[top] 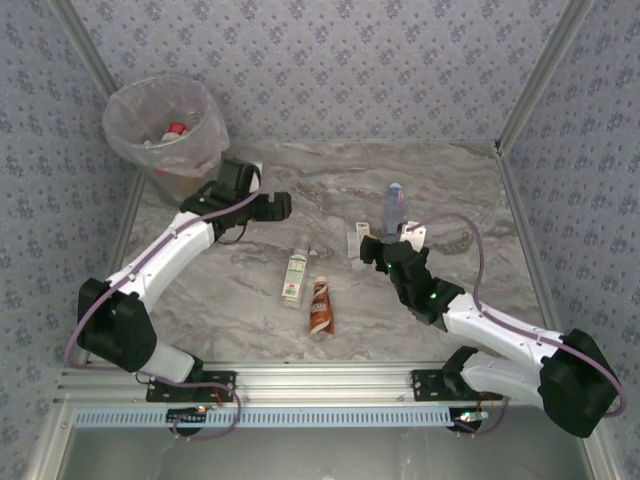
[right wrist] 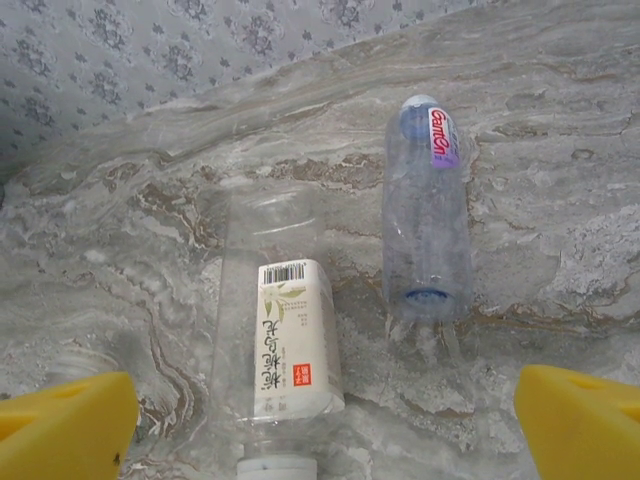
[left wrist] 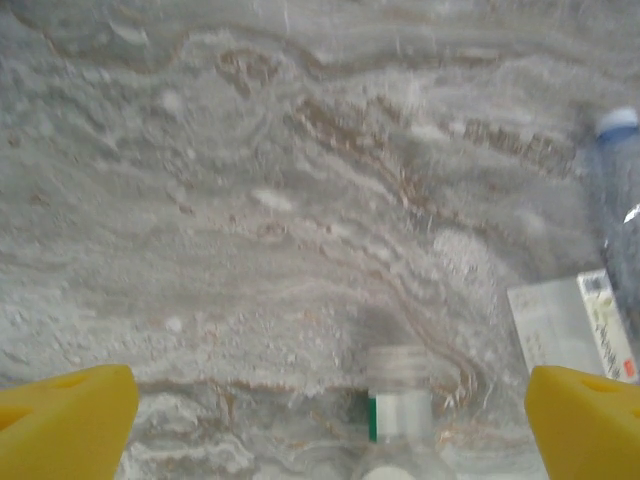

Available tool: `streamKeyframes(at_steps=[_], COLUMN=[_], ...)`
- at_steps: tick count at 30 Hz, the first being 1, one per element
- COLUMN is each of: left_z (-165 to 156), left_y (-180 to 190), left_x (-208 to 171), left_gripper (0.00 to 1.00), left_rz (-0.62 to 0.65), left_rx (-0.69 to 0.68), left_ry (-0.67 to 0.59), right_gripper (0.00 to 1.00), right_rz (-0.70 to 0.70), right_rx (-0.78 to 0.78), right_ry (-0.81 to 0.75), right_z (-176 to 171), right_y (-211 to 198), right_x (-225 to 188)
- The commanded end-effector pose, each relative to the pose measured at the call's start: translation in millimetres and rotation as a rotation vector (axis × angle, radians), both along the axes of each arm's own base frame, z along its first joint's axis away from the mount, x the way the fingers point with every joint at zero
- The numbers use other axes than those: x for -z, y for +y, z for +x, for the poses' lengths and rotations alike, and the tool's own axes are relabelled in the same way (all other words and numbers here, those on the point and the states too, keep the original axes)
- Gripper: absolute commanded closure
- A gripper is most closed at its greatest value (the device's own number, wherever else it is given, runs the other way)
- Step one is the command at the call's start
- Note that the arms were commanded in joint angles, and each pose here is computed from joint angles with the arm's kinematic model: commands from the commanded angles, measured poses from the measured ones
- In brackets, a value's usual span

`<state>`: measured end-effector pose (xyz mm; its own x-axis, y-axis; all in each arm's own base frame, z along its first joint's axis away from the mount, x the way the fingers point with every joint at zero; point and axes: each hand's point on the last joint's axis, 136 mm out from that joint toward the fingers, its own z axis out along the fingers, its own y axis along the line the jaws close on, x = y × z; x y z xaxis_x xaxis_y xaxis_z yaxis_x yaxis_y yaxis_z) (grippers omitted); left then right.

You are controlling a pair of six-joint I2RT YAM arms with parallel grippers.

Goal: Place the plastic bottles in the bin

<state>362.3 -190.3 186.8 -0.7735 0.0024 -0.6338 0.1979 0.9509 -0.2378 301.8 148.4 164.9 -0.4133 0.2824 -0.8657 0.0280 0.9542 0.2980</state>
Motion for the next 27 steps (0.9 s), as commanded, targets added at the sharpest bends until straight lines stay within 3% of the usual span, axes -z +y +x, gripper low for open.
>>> streamKeyframes(at_steps=[1,9,20,27], left_z=[-22,-75,-89,-88], left_y=[-15,-53,-48,-55], left_x=[5,57,111,133], left_gripper=[0.01,0.01,0.01,0.12], left_rz=[-0.021,0.023,0.224,0.258], left_rx=[0.050,0.172,0.173,0.173], left_ry=[0.018,0.163,0.314,0.367], right_gripper=[0.01,0.01,0.01,0.01], right_rz=[-0.014,-0.030,-0.057,-0.061], right_rx=[0.044,0.035,-0.007,-0.014], right_ry=[-0.040,-0.026,0.007,0.008], right_z=[3,5,4,4], right_y=[-7,-2,10,13], right_x=[-4,1,4,4])
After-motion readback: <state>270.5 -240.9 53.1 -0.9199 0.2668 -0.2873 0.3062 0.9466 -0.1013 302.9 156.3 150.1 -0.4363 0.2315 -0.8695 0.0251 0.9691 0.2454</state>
